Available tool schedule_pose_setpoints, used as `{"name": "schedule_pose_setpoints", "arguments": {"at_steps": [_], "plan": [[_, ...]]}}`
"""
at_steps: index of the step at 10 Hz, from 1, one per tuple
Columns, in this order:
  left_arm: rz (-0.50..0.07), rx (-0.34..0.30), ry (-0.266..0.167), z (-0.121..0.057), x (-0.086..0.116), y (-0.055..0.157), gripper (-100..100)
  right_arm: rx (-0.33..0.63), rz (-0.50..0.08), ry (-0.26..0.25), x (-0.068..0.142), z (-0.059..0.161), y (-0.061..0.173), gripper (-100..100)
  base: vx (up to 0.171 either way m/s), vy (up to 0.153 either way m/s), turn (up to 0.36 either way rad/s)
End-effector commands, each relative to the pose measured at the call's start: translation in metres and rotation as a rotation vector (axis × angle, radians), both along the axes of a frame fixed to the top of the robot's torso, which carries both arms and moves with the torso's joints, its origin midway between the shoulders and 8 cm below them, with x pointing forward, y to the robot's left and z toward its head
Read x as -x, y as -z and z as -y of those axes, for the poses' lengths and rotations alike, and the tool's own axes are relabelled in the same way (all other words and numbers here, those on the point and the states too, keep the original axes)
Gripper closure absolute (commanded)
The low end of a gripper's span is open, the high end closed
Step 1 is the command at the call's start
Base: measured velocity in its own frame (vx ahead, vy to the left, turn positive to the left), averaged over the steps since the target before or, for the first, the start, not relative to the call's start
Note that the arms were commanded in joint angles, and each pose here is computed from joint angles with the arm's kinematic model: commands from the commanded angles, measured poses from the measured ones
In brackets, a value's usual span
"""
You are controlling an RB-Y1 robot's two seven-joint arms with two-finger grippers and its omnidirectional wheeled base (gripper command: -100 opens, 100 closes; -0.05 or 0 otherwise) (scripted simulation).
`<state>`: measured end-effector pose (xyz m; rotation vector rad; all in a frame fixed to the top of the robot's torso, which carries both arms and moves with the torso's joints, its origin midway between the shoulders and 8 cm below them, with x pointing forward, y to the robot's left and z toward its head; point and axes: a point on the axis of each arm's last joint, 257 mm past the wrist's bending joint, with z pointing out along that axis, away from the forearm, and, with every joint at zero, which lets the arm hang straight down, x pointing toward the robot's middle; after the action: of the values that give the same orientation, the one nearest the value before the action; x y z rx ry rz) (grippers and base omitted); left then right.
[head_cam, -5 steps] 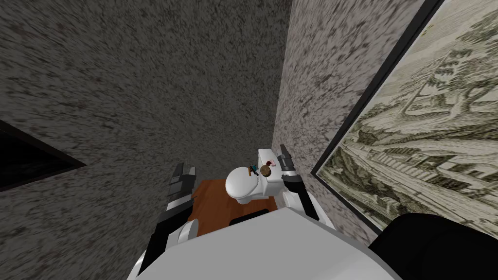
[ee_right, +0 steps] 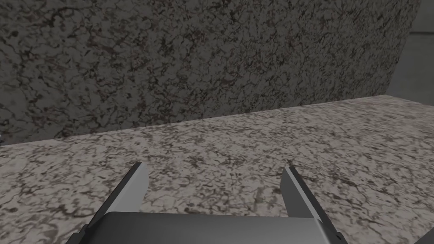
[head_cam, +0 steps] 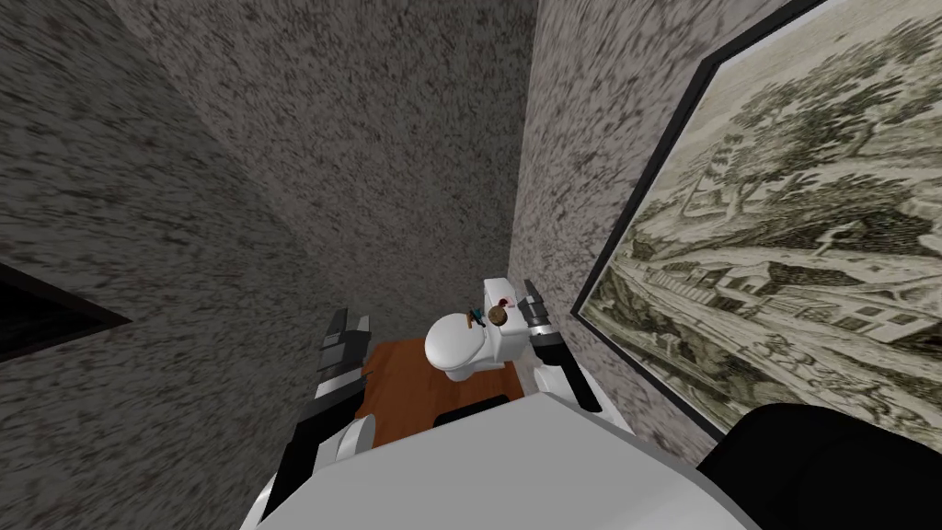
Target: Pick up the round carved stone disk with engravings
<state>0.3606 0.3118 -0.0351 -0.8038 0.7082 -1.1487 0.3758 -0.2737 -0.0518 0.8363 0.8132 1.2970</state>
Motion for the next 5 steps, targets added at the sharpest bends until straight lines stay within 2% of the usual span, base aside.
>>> {"name": "schedule_pose_setpoints", "arguments": {"at_steps": [1, 2, 3, 4, 5], "plan": [[0.000, 0.000, 0.000, 0.000, 0.000, 0.000, 0, -0.089, -0.061, -0.053, -0.009, -0.004, 0.022, -100, -0.073, 0.026, -0.148], [0.000, 0.000, 0.000, 0.000, 0.000, 0.000, 0, -0.145, -0.100, -0.085, -0.014, -0.007, 0.037, -100, -0.081, 0.025, -0.157], [0.000, 0.000, 0.000, 0.000, 0.000, 0.000, 0, -0.157, -0.102, -0.087, -0.014, -0.006, 0.038, -100, -0.059, 0.008, -0.045], [0.000, 0.000, 0.000, 0.000, 0.000, 0.000, 0, -0.224, -0.146, -0.120, -0.020, -0.010, 0.054, -100, -0.061, 0.005, -0.092], [0.000, 0.000, 0.000, 0.000, 0.000, 0.000, 0, -0.228, -0.146, -0.121, -0.020, -0.009, 0.054, -100, -0.046, 0.005, -0.073]]}}
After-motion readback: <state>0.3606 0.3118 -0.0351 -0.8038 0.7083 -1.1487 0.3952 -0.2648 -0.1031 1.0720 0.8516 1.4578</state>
